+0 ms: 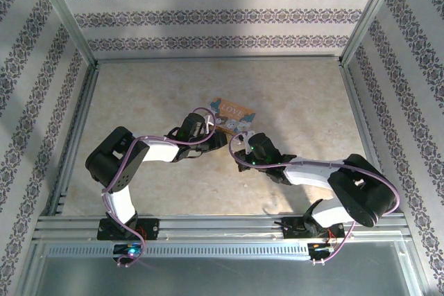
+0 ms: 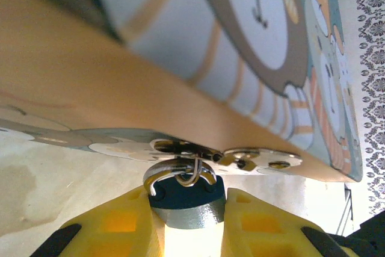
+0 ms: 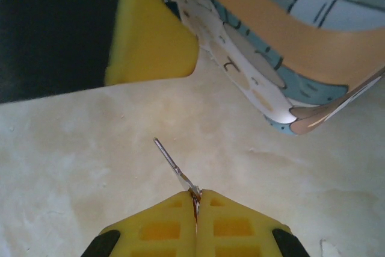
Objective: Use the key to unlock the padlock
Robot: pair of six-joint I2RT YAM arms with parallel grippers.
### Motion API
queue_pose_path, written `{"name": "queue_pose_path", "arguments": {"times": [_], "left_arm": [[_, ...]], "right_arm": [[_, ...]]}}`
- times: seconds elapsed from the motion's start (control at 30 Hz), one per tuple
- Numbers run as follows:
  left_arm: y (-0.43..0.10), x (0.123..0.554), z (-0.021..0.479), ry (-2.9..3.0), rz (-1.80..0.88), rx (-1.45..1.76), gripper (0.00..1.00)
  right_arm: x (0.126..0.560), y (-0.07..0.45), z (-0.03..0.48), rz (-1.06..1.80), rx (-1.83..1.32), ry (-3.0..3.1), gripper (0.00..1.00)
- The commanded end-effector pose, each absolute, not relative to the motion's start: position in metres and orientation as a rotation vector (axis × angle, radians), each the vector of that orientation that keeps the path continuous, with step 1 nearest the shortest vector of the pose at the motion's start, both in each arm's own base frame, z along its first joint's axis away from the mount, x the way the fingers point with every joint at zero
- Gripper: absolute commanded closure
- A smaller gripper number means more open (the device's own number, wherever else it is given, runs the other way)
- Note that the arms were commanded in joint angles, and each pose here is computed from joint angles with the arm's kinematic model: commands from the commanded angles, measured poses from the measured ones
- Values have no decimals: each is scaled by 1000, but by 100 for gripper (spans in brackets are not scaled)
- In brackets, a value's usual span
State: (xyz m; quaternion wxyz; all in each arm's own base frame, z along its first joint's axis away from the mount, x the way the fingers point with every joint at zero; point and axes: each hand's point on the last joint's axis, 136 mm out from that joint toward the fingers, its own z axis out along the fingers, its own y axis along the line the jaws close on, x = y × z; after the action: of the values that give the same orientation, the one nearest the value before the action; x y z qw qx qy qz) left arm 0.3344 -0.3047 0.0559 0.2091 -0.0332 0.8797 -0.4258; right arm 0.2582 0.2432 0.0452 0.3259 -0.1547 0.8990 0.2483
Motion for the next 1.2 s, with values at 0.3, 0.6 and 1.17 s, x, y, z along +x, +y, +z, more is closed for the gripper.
{"name": "queue_pose_path", "arguments": {"times": [0.3, 0.6, 1.17], "left_arm": [[-325, 340, 81, 2367, -1268, -39, 77], [-325, 340, 81, 2367, -1265, -42, 77], [-325, 339, 78, 2375, -1260, -43, 77]], "right_arm": [[273, 250, 44, 606, -331, 2333, 100], [278, 256, 44, 616, -295, 2330, 100], [289, 253, 47, 593, -189, 2321, 100]]}}
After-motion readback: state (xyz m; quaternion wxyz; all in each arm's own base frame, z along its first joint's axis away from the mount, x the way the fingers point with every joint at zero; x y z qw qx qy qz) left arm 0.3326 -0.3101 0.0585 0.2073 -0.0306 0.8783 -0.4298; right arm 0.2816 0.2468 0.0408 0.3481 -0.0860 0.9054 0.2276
